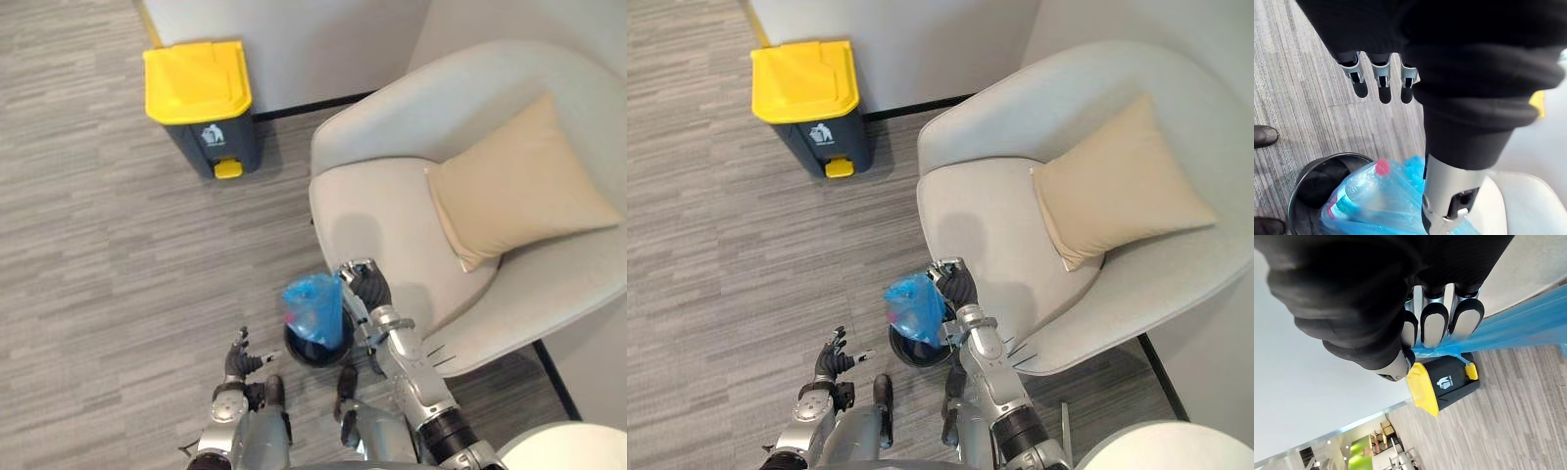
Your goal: Gather rubbish on tea table into small bin, then transfer packed bag to large trash can.
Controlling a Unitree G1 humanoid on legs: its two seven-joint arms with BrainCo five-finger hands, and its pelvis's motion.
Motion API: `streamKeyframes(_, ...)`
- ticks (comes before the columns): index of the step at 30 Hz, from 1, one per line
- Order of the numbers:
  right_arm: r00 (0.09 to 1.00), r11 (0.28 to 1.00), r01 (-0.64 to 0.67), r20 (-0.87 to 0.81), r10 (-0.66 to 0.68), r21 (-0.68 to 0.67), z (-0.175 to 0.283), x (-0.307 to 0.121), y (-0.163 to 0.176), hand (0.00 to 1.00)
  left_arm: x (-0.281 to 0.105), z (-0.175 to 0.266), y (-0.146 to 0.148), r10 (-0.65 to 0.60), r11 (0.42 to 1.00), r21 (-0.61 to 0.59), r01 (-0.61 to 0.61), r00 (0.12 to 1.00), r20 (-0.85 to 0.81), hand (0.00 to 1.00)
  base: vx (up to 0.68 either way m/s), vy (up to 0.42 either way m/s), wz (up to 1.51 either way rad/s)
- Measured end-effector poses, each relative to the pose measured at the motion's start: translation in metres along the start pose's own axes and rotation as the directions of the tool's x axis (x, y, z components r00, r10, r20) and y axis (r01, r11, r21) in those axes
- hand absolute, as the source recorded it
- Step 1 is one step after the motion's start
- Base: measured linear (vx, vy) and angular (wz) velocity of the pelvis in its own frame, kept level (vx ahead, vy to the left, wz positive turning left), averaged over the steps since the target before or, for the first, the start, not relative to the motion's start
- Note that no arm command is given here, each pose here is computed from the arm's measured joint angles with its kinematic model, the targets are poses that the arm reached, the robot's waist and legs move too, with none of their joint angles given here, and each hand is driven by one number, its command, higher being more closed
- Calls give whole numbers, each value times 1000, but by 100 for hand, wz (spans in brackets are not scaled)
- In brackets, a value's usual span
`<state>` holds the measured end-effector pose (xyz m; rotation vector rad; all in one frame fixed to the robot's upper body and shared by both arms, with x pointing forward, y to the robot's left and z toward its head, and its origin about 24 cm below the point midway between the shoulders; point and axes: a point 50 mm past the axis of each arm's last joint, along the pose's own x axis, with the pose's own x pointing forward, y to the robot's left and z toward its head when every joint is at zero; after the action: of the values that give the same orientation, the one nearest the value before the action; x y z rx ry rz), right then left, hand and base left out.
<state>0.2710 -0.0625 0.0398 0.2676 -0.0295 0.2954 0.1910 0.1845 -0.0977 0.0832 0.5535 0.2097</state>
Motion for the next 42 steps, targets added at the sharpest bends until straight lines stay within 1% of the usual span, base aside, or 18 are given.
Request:
streamKeyframes(2, 1000, 1000, -18, 6, 18, 4, 2, 1, 3, 100, 0, 0, 2, 7, 1000, -5, -7, 1000, 3, 0, -73, 27, -5)
streamKeyframes(5, 995, 998, -50, 90, 47, 32, 20, 4, 11, 100, -2, 16, 2, 7, 1000, -24, -5, 997, 83, 0, -89, -61, 85)
streamKeyframes(7, 980, 994, -105, 169, 100, 23, 37, 6, 22, 100, -9, 27, 4, 17, 999, -44, -10, 989, 149, 0, -180, -168, 70)
streamKeyframes(9, 968, 991, -134, 215, 129, 8, 49, 6, 27, 100, -17, 28, -2, 11, 997, -71, 1, 986, 166, 0, -252, -112, 16)
streamKeyframes(12, 933, 990, -142, 332, 136, -5, 76, 6, 30, 100, -34, 30, -19, -52, 994, -85, 71, 977, 208, 0, -269, -135, 37)
streamKeyframes(15, 923, 998, -54, 381, 56, -15, 90, 12, 11, 100, -42, 54, -42, -167, 978, -69, 198, 934, 314, 0, -374, -80, 80)
streamKeyframes(17, 915, 998, -64, 398, 68, -23, 96, 15, 15, 100, -47, 70, -45, -200, 970, -51, 238, 899, 389, 0, -301, 1, 32)
streamKeyframes(19, 906, 994, -95, 410, 106, -47, 101, 18, 22, 100, -47, 78, -44, -209, 969, -27, 244, 879, 429, 0, -237, 57, 14)
streamKeyframes(21, 884, 979, -156, 423, 198, -132, 110, 27, 36, 100, -43, 87, -40, -211, 973, 14, 231, 861, 462, 0, -198, 150, 12)
streamKeyframes(24, 876, 966, -187, 415, 245, -177, 112, 32, 39, 100, -40, 93, -43, -217, 975, 66, 212, 847, 485, 0, -123, 221, 27)
streamKeyframes(26, 898, 966, -188, 369, 242, -176, 104, 35, 39, 100, -32, 101, -49, -261, 963, 198, 184, 829, 496, 0, -45, 233, 50)
streamKeyframes(29, 893, 948, -251, 329, 305, -197, 98, 38, 52, 100, -30, 103, -50, -243, 955, 272, 115, 828, 505, 0, 1, 178, 8)
streamKeyframes(30, 886, 941, -271, 329, 326, -201, 99, 38, 56, 100, -30, 103, -50, -240, 953, 284, 103, 829, 505, 0, -12, 123, -14)
streamKeyframes(32, 842, 908, -361, 344, 415, -211, 105, 39, 84, 100, -29, 103, -48, -207, 948, 316, 42, 834, 511, 0, -26, 35, -18)
streamKeyframes(35, 798, 868, -444, 341, 496, -222, 106, 36, 107, 100, -26, 99, -51, -167, 941, 339, -15, 849, 501, 0, -60, -45, -14)
streamKeyframes(39, 780, 824, -519, 268, 565, -226, 92, 29, 124, 100, -18, 90, -54, -147, 924, 379, -42, 878, 456, 0, -84, -70, -15)
streamKeyframes(40, 773, 811, -545, 247, 584, -212, 88, 27, 129, 100, -15, 88, -55, -149, 912, 406, -49, 885, 441, 100, -76, -66, -8)
streamKeyframes(42, 761, 796, -571, 235, 605, -201, 85, 24, 133, 100, -11, 85, -55, -146, 900, 434, -54, 898, 415, 100, -78, -72, -7)
